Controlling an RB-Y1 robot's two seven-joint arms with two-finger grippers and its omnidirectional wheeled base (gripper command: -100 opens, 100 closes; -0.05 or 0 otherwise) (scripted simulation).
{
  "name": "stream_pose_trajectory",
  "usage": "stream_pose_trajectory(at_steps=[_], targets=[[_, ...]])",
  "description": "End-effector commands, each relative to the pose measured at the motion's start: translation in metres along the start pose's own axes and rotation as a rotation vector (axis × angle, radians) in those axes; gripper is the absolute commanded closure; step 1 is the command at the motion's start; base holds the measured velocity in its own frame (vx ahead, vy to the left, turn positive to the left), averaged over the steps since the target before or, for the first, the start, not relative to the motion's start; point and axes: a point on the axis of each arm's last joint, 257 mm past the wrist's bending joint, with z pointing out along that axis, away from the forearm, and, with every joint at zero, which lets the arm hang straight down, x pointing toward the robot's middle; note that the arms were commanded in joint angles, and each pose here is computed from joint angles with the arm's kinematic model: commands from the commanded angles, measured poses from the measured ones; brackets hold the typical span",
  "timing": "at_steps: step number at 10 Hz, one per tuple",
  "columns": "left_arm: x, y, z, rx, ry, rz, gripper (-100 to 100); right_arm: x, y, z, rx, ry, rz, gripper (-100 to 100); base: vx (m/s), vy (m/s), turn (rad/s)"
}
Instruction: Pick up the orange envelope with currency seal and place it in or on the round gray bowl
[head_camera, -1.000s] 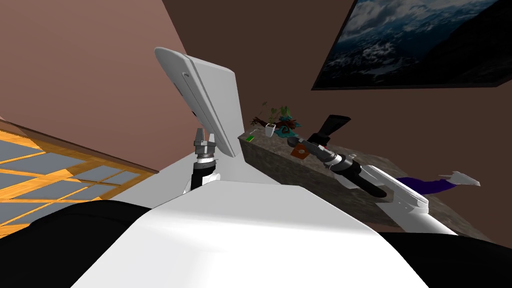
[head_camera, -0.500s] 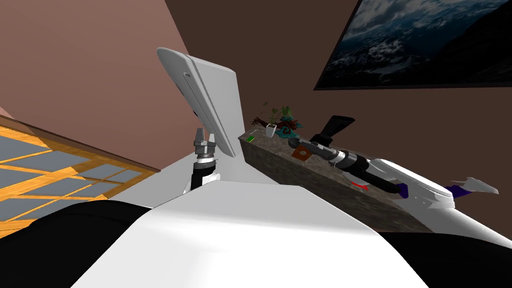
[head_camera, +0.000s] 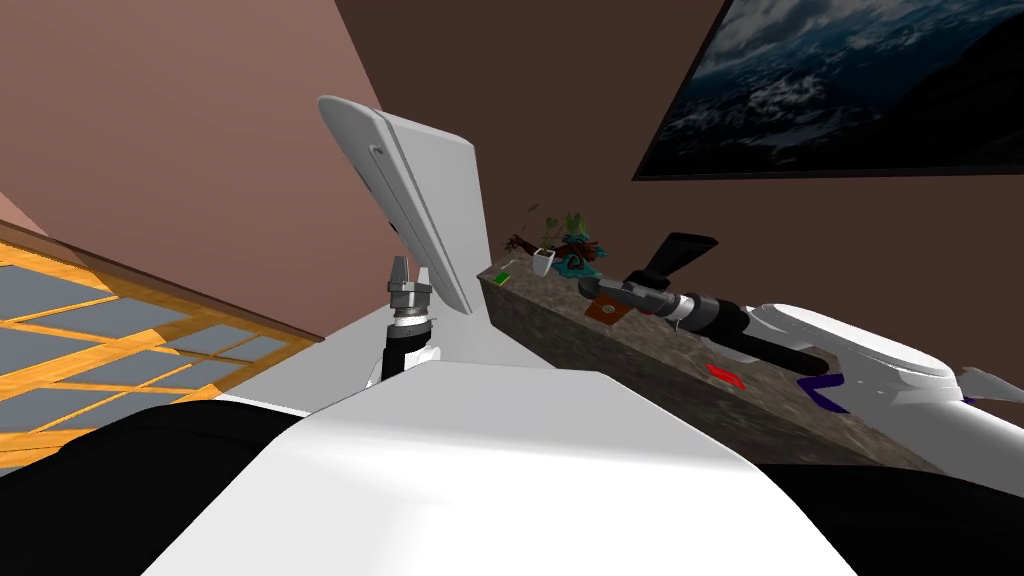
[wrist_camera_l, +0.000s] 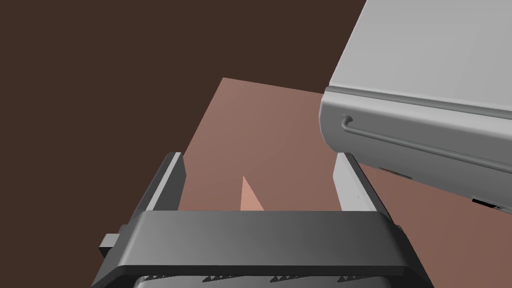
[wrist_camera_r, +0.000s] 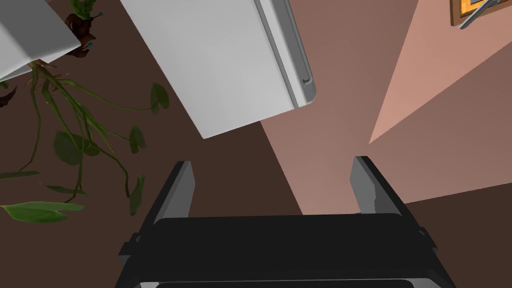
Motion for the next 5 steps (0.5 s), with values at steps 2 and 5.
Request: stream_pose_trajectory(at_steps=[2, 5], targets=[[0.0, 0.0, 0.0, 0.0, 0.0, 0.0, 0, 0.0052, -0.0068, -0.002, 0.018, 0.088, -0.029, -100, 0.031, -0.024, 0.038], [0.0, 0.0, 0.0, 0.0, 0.0, 0.0, 0, 0.0105, -0.0131, -0.0034, 0.032, 0.181, -0.06, -100, 0.02, -0.015, 0.028]])
